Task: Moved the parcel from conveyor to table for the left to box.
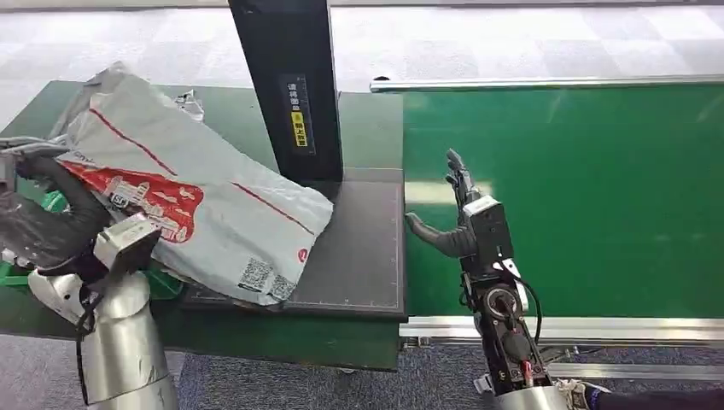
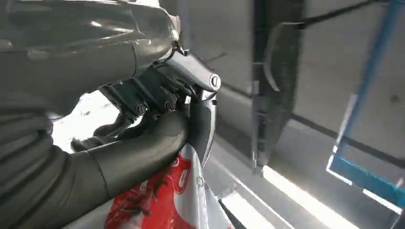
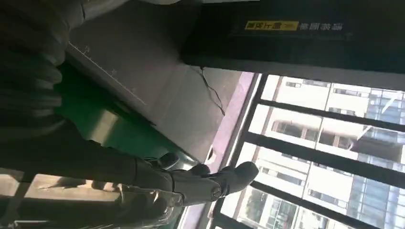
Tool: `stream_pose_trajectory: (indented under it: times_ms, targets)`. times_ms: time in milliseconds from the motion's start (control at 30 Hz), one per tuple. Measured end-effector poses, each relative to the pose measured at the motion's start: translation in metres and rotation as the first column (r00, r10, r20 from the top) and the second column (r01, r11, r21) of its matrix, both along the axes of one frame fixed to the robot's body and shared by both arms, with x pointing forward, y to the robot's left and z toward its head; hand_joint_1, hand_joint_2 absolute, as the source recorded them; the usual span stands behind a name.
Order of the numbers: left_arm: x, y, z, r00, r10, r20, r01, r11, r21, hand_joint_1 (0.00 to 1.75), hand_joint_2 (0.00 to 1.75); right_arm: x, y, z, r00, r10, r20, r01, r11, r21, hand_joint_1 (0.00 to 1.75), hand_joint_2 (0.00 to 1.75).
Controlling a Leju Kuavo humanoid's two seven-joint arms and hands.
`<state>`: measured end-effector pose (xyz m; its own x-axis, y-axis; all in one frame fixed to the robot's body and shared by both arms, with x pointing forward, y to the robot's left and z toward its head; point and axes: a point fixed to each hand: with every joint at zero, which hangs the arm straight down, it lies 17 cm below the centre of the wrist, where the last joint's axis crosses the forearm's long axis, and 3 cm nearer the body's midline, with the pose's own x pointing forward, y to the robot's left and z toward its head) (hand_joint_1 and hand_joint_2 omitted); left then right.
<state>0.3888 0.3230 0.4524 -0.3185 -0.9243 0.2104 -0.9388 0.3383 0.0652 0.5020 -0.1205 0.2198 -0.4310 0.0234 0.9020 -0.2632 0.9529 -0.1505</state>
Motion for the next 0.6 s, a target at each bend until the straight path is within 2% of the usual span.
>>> stream_pose_trajectory:
  times_ms: [100, 233, 600]
  targets:
    - [0.034, 0.037, 0.01, 0.996, 0.084, -0.036, -0.084, 0.996, -0.01, 1.75, 1.75, -0.001, 0.004, -0.002, 1.0, 0.013, -0.005, -0.013, 1.0, -0.002, 0.0, 1.75]
    - [0.054, 0.069, 0.013, 0.99, 0.125, -0.067, -0.128, 0.991, -0.048, 1.75, 1.75, -0.001, 0.007, -0.004, 1.0, 0.021, -0.01, -0.021, 1.0, -0.008, 0.0, 1.75]
    - [0.071, 0.091, 0.008, 0.985, 0.135, -0.104, -0.144, 0.986, -0.087, 1.75, 1.75, -0.001, 0.008, -0.006, 1.0, 0.024, -0.015, -0.024, 1.0, -0.011, 0.0, 1.75]
